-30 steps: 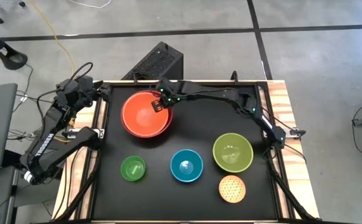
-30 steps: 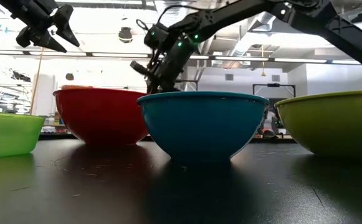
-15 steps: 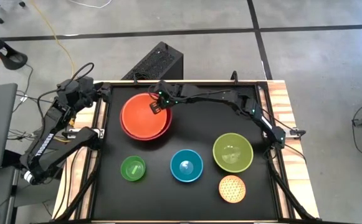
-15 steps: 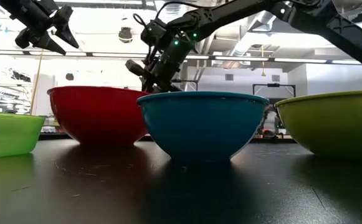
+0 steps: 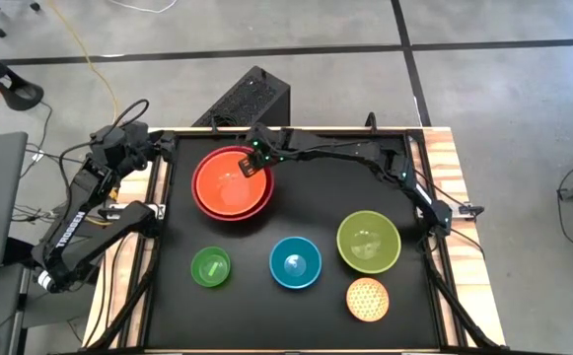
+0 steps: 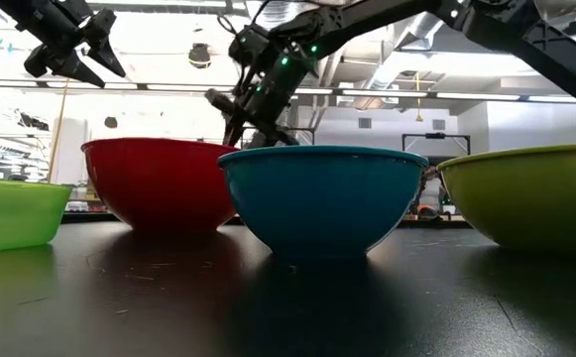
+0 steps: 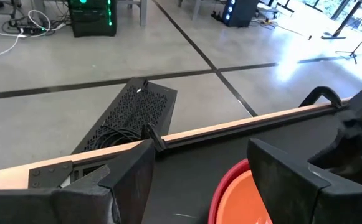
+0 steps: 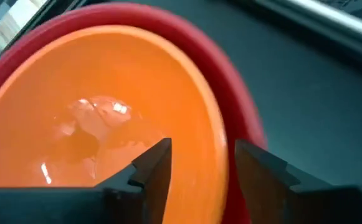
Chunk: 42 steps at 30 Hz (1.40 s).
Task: Nest bowls inside each other
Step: Stack the orange bowl on top of the red bowl, then stack the right green bowl on top of the orange bowl
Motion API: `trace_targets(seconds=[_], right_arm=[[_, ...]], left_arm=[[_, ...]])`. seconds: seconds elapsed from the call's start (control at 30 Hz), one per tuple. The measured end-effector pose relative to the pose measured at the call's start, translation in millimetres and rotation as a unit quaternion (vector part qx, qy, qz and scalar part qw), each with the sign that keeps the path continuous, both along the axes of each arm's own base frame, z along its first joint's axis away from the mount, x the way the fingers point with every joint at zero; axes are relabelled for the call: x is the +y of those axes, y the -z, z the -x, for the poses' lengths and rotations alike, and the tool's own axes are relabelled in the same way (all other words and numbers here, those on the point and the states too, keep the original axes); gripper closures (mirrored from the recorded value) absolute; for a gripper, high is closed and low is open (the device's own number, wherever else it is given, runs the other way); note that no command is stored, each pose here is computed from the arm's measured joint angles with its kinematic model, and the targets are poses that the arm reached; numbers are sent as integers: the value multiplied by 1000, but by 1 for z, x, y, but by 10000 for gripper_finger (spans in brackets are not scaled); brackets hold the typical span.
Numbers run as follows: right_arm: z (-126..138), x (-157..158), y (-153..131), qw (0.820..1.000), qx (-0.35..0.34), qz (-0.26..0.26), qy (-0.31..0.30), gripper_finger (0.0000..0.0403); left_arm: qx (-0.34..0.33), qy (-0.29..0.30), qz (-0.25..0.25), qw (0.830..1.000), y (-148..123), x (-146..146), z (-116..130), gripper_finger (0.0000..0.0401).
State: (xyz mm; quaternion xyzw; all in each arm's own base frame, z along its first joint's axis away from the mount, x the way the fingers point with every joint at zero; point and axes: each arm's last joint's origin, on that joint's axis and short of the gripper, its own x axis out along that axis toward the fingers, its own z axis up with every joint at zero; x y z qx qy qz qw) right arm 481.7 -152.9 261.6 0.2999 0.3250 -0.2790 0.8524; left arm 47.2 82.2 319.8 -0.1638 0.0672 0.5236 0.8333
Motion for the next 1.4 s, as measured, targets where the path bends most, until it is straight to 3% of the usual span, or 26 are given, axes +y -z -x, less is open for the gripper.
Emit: trace_targets(seconds=[0.27, 0.37, 0.53, 0.63, 0.73, 0.9, 1.07, 1.4], right_arm=[[36, -3, -55, 1000, -4, 15, -3, 188], [57, 7, -79, 999, 13, 0, -42, 191], [107, 46, -106, 984, 134, -34, -115, 195], [135, 70, -114, 966, 220, -43, -131, 195], [157, 92, -118, 954, 263, -37, -138, 196], [190, 125, -108, 948, 280, -50, -142, 196], [231, 149, -77, 943, 297, -66, -132, 196], [297, 157, -17, 947, 300, -114, -34, 194]], left_arm=[[-2, 9, 1, 1000, 0, 0, 0, 154], [-4, 18, 3, 1000, 0, -1, -1, 154], [-4, 39, 16, 999, 2, -2, -2, 154], [-3, 45, 23, 999, 3, -2, -2, 154], [-1, 46, 27, 999, 4, -3, -2, 154], [-7, 43, 33, 999, 5, -2, -2, 154], [-6, 42, 37, 998, 5, -2, -2, 154], [-8, 32, 60, 998, 9, -3, -1, 154]])
